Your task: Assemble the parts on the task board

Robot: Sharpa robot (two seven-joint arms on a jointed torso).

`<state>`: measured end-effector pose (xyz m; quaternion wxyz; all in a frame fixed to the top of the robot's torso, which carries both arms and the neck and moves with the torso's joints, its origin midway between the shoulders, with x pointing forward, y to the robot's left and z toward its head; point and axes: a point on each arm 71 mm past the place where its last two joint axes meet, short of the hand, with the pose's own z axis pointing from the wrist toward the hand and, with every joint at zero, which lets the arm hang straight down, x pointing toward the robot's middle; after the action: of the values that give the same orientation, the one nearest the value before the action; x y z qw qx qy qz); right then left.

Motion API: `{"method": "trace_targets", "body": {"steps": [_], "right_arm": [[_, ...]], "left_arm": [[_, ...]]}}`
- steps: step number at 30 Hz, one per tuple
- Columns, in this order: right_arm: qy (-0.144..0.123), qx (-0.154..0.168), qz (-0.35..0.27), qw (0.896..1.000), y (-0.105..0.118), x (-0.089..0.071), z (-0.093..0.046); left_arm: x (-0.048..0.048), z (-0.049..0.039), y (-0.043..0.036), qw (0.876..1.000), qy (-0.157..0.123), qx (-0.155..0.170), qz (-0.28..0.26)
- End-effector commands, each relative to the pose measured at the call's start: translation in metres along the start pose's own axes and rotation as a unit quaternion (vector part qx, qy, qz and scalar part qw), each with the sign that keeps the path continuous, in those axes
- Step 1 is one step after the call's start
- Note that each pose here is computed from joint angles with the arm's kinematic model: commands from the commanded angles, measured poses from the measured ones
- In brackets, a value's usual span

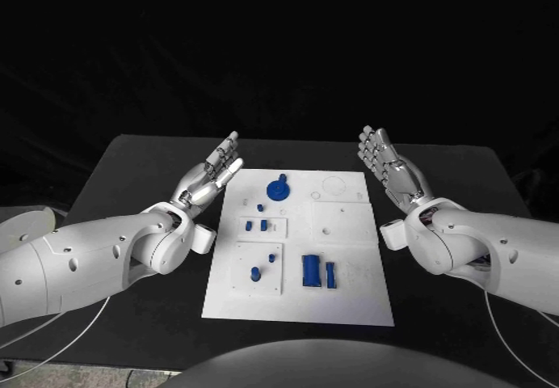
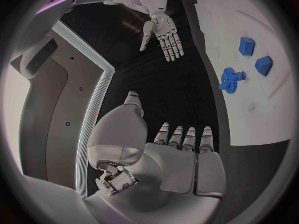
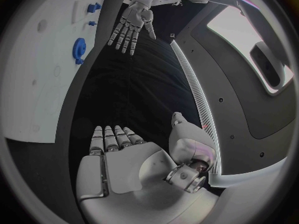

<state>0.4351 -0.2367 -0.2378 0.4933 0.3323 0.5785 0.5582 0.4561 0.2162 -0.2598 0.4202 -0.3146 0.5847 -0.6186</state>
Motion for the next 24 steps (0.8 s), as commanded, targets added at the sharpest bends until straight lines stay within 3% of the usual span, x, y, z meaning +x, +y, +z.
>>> {"method": "trace_targets", "body": {"steps": [1,6,13,19,24], "right_arm": [[-0.045,0.018,0.019,0.999,0.001,0.004,0.008],[-0.105,0.043,0.061,0.992,0.01,0.018,0.028],[-0.144,0.067,0.093,0.983,0.015,0.03,0.04],[-0.147,0.069,0.096,0.982,0.016,0.031,0.041],[-0.147,0.069,0.096,0.982,0.016,0.031,0.041]], "left_arm": [[0.0024,0.0038,-0.0034,0.999,-0.039,-0.008,-0.001],[0.0068,0.0115,-0.0146,0.994,-0.106,-0.023,-0.011],[0.0122,0.0182,-0.0284,0.98,-0.188,-0.051,-0.03],[0.0146,0.0199,-0.0345,0.972,-0.222,-0.067,-0.04],[0.0149,0.0201,-0.0351,0.971,-0.226,-0.069,-0.041]]}}
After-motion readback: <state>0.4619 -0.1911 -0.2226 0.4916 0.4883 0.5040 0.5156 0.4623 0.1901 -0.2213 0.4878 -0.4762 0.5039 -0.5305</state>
